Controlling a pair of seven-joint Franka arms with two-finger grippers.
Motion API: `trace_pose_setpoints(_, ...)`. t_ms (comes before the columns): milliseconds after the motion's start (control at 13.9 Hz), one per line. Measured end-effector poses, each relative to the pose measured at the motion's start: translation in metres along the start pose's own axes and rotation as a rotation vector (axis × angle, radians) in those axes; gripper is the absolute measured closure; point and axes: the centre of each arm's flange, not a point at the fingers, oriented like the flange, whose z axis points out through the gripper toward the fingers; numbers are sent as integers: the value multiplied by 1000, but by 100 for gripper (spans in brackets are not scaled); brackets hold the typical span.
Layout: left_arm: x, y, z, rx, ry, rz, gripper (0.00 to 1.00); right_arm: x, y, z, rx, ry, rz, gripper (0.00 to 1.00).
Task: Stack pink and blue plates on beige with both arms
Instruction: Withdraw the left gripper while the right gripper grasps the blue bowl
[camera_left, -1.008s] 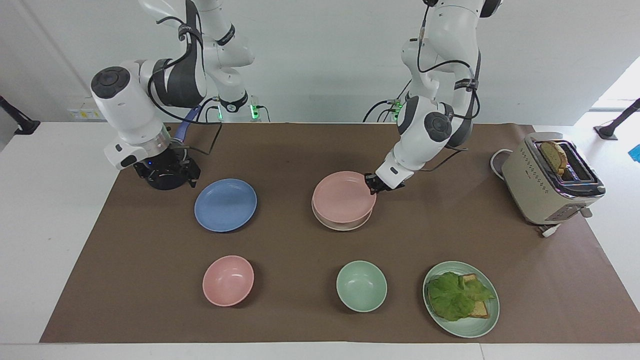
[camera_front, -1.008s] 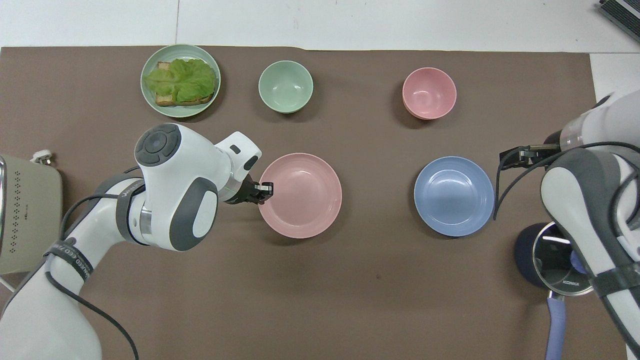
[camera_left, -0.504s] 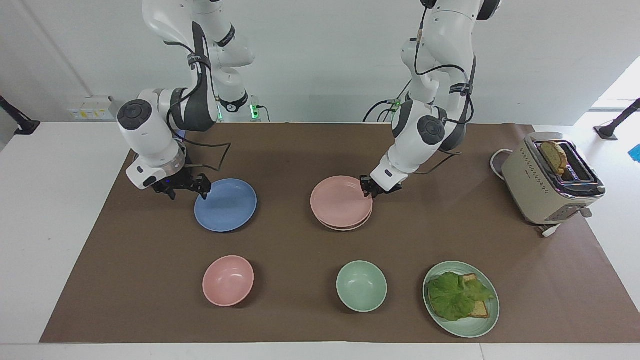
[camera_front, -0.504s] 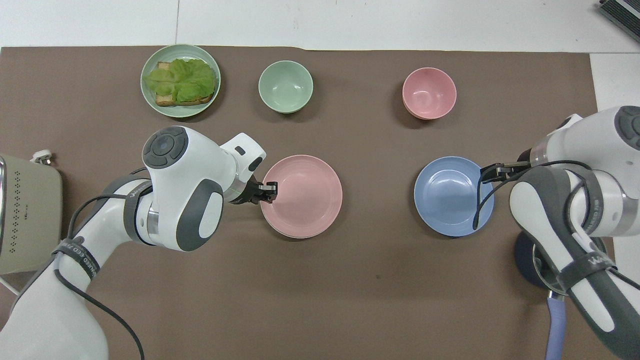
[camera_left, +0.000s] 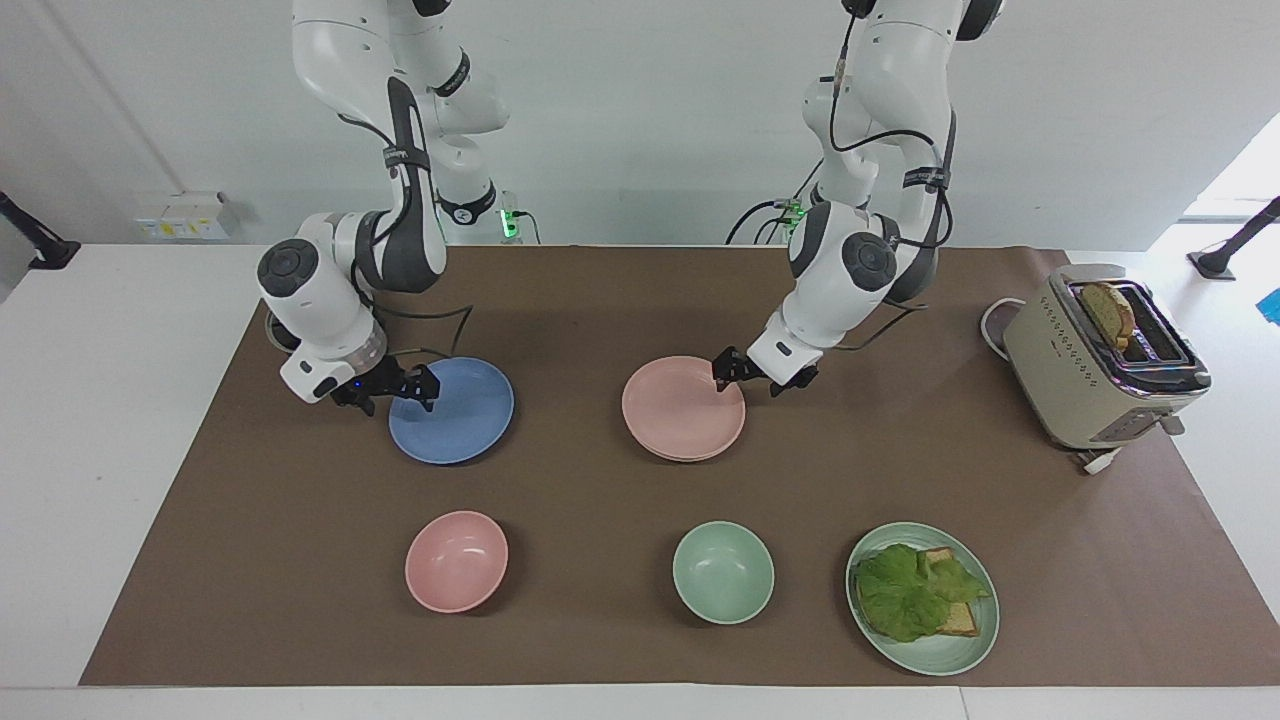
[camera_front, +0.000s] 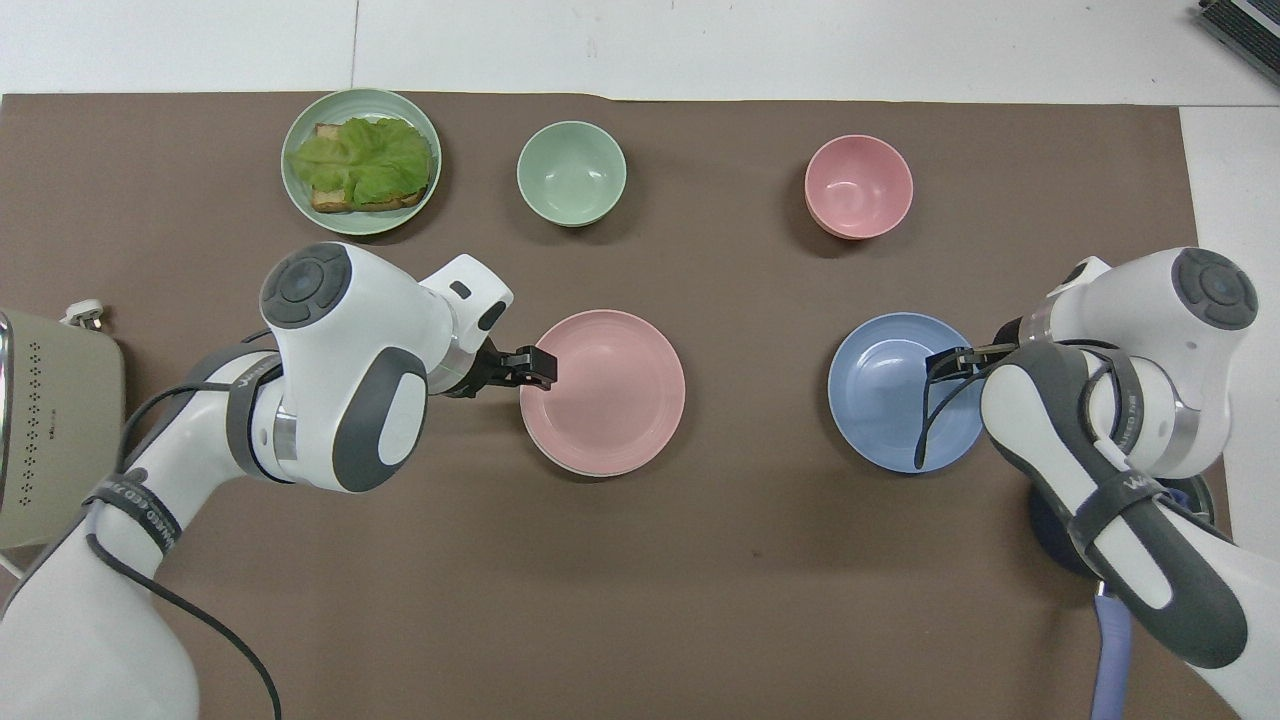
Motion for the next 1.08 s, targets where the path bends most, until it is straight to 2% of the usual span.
trace_pose_setpoints(144,20,-36,-23,26,32,-16,0,1,2,6,1,-3,-12,0)
trace_pose_setpoints(288,39,-80,-48,82,63,-15,0,1,8,7,1,-3,-29,0)
trace_pose_setpoints(432,52,-127,-67,119,89,-6,0,0,9,7,2,-3,-32,4)
trace_pose_setpoints(576,61,-174,-87,142,105,1,0,0,9,7,2,-3,-32,26)
trace_pose_setpoints(648,63,-190,-98,150,98,5,0,0,9,7,2,-3,-32,26)
trace_pose_setpoints(720,64,-198,-110,158,83,11,0,0,9,7,2,-3,-31,31)
trace_pose_setpoints(864,67,-191,-143,178,63,26,0,0,9,7,3,-3,-31,53)
trace_pose_setpoints(1080,63,-188,-191,193,58,21,0,1,10,6,4,0,-29,91)
